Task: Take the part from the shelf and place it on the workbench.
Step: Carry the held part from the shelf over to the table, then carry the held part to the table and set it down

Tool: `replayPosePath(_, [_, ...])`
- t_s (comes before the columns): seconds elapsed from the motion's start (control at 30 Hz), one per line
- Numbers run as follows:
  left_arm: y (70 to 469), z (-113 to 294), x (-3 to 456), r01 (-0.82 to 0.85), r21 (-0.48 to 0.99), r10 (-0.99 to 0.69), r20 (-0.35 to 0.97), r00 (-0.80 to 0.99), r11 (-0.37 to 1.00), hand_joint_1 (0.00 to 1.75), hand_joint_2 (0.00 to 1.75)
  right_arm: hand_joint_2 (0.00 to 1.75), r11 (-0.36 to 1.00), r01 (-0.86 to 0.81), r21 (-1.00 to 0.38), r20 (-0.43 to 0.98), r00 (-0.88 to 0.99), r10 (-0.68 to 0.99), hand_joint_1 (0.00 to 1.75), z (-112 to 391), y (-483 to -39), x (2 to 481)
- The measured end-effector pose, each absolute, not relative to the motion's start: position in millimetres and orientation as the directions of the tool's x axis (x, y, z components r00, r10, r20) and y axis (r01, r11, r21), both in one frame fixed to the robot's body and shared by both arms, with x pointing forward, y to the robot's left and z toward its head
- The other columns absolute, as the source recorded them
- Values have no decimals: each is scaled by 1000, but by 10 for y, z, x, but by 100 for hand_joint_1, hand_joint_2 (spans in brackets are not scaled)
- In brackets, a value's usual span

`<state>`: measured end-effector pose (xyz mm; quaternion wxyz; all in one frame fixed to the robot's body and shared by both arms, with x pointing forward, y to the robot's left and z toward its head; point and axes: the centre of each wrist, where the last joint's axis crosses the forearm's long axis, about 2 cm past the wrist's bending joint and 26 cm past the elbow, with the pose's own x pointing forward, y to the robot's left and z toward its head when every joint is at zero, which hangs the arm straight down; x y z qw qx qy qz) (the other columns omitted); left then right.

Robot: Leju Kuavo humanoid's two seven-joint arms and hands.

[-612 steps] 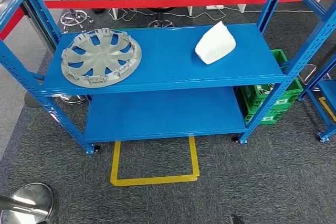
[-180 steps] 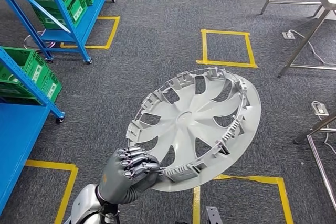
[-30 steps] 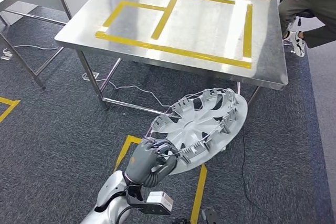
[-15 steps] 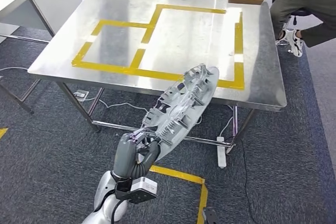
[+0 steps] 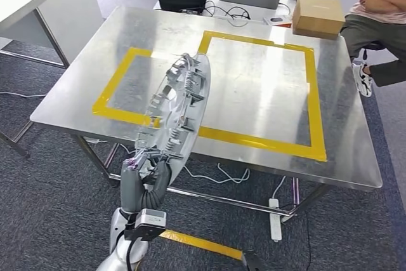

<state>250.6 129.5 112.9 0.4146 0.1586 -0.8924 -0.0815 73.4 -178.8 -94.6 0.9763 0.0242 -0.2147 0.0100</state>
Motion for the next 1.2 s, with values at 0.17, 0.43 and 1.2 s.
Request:
replayPosePath(0.17, [1271, 1143, 2499, -231, 307, -383, 682, -623, 923, 175, 175, 175, 999, -33, 41, 412, 911, 13, 0, -953, -1803, 713])
replayPosePath(0.43, [1177, 1204, 2506, -186, 414, -416, 581, -700, 891, 175, 175, 175, 997, -58, 52, 436, 900, 29, 0, -924, -1775, 841])
replayPosePath(1.2, [346, 1180, 2389, 71, 881, -256, 212, -943, 468, 175, 175, 175, 989, -127, 69, 438, 895, 84, 0, -888, -1693, 927])
